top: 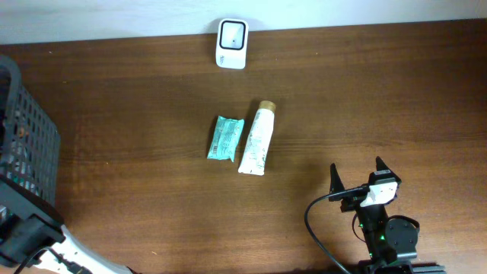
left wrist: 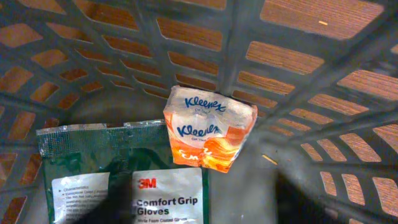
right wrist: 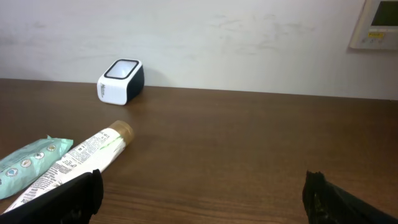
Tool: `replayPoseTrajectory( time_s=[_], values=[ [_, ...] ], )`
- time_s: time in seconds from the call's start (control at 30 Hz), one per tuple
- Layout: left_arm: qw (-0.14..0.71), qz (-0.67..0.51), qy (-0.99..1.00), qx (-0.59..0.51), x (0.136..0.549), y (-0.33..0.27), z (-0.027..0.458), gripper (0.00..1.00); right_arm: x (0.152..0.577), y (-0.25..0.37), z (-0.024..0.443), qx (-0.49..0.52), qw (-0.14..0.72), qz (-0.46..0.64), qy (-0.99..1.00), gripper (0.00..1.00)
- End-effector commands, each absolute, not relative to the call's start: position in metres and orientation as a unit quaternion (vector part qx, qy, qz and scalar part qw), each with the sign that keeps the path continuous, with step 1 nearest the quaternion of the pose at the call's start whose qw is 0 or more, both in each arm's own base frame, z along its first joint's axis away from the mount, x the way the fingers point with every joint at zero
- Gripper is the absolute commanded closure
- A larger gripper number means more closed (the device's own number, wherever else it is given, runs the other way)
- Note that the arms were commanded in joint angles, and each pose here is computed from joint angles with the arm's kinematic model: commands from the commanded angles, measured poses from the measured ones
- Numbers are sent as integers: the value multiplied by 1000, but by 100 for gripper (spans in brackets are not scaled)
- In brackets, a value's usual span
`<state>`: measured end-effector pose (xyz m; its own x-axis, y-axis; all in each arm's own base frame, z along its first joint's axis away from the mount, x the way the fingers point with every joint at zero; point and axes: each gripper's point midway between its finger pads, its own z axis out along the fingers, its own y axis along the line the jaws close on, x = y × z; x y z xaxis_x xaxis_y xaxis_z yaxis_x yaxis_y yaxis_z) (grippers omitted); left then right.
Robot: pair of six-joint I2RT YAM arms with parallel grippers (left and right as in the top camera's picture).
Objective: Scan the item barcode
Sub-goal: 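Reach the left gripper into the basket and grasp the orange Kleenex pack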
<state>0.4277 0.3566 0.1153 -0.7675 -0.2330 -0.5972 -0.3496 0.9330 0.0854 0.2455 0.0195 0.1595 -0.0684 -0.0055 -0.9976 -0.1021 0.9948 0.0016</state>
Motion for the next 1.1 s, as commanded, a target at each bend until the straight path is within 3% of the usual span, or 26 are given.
replayPoseTrajectory(
  time_s=[0.0,0.07,0.33,0.43,0.5,0.53,0.63,0.87,1.07],
  values=[
    [305,111,937,-128,430,358,117,20,245,21,157,-38,680,37,731,2],
    [288,120,947,-76,433,360,93,18,245,21,157,-38,680,37,731,2],
    [298,109,946,-70,449,367,50,24,245,21,157,-38,680,37,731,2],
    [290,96,950,-68,451,363,33,40,245,21,157,-38,680,37,731,2],
    [294,99,948,-67,453,364,34,64,245,21,157,-38,680,37,731,2],
    [296,100,948,-67,454,365,35,71,245,21,157,-38,680,37,731,2],
    [296,99,948,-69,454,364,35,83,245,21,157,-38,680,37,731,2],
    [318,110,938,-84,454,364,76,100,245,21,157,-38,680,37,731,2],
    [356,132,921,-92,448,359,147,100,245,21,157,-38,680,37,731,2]
  ],
)
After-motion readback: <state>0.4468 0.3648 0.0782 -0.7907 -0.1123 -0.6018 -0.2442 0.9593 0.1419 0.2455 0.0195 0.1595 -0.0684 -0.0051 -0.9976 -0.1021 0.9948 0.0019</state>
